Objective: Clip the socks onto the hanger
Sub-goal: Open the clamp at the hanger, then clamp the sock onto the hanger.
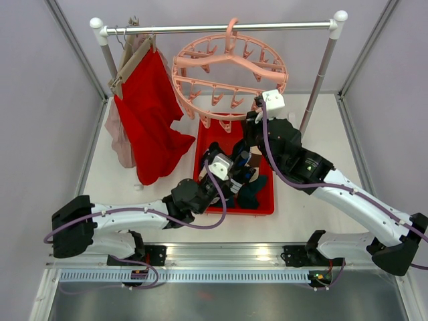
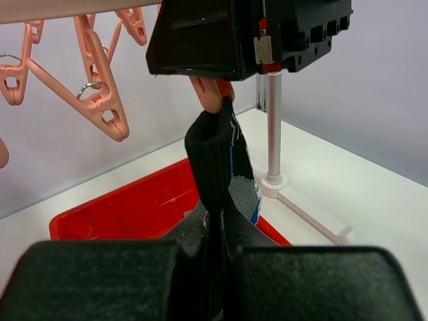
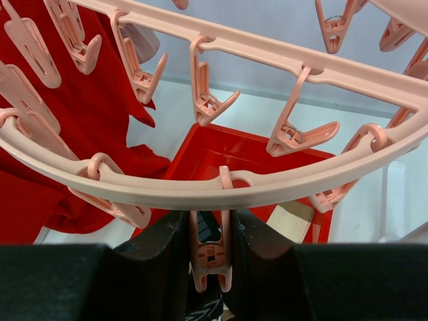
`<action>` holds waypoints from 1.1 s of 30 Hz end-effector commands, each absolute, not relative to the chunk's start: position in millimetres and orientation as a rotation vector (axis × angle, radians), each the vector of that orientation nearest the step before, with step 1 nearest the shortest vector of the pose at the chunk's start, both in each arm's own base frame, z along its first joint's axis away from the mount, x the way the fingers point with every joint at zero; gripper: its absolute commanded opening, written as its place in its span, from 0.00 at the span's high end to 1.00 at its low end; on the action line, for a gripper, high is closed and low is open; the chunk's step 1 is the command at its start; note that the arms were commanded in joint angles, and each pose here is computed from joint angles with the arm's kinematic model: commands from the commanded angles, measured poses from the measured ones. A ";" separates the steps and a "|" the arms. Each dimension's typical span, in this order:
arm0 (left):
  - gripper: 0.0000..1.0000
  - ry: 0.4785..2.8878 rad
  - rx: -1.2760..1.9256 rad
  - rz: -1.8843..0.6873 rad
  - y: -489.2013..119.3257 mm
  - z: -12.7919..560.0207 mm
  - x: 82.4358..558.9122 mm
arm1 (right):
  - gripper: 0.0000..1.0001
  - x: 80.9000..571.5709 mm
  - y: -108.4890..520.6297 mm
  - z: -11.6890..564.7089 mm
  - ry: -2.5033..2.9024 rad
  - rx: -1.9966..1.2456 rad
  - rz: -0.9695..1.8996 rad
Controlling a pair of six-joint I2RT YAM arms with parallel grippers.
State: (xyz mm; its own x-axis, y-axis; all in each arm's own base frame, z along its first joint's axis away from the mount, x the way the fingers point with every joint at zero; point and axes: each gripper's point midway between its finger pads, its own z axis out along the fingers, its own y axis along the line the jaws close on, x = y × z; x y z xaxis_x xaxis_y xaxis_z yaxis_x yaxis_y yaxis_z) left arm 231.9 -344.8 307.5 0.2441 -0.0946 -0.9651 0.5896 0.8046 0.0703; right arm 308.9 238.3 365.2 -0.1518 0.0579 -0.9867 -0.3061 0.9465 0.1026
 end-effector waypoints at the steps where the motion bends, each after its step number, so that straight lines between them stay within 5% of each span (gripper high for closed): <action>1: 0.98 1.190 0.400 -0.494 -341.6 338.6 233.3 | 1.00 311.5 232.0 382.8 1.671 -0.120 0.319; 33: 0.98 1.239 0.330 -0.455 -343.8 342.6 245.4 | 1.00 309.8 215.9 383.7 1.668 -0.073 0.265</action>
